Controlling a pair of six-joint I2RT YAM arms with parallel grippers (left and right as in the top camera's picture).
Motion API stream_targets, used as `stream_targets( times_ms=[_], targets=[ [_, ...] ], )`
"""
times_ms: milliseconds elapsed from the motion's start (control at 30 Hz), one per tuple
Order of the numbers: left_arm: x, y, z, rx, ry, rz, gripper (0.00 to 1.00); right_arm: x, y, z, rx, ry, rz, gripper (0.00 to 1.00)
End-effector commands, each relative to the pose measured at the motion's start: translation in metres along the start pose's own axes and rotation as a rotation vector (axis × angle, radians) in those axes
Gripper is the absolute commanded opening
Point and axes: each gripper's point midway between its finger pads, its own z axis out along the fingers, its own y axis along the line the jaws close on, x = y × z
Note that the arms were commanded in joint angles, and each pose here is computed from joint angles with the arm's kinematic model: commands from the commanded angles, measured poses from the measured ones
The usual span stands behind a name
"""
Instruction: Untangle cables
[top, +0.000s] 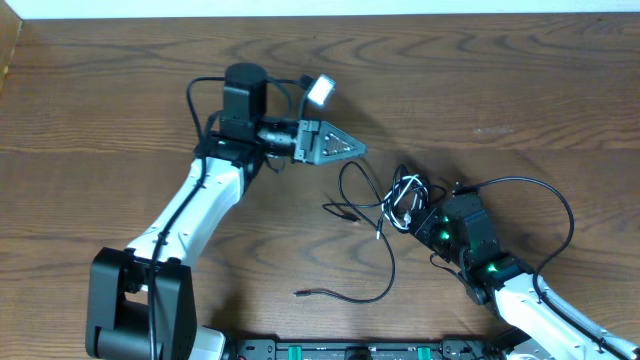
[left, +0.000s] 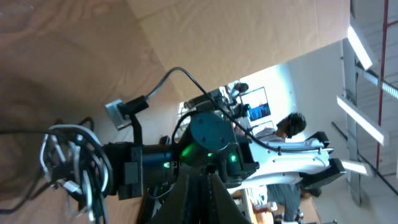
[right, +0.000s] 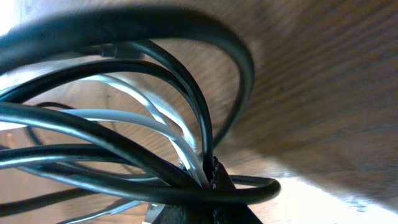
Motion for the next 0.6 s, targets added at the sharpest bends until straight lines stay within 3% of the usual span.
stream_targets(
  times_ms=[0,167,400,567],
  targets=[
    [-0.01,-0.015,-0.016,0.014,-0.019,0.04,0.08,-0.008,0.003,-0.001,0.001,-0.04,-0.06,0.01],
    [-0.013,-0.012,-0.023,0.004,-0.039,0.038,0.08,-0.003,0.014,-0.001,-0.054,-0.007,-0.132,0.01],
    [-0.012,-0.013,-0.022,0.005,-0.036,0.05,0.08,0.005,0.072,-0.013,-0.33,0.05,-0.244,0.01],
    [-0.012,-0.013,-0.022,0.006,-0.036,0.056,0.08,-0.009,0.083,-0.019,-0.393,0.066,-0.021,0.01]
  ],
)
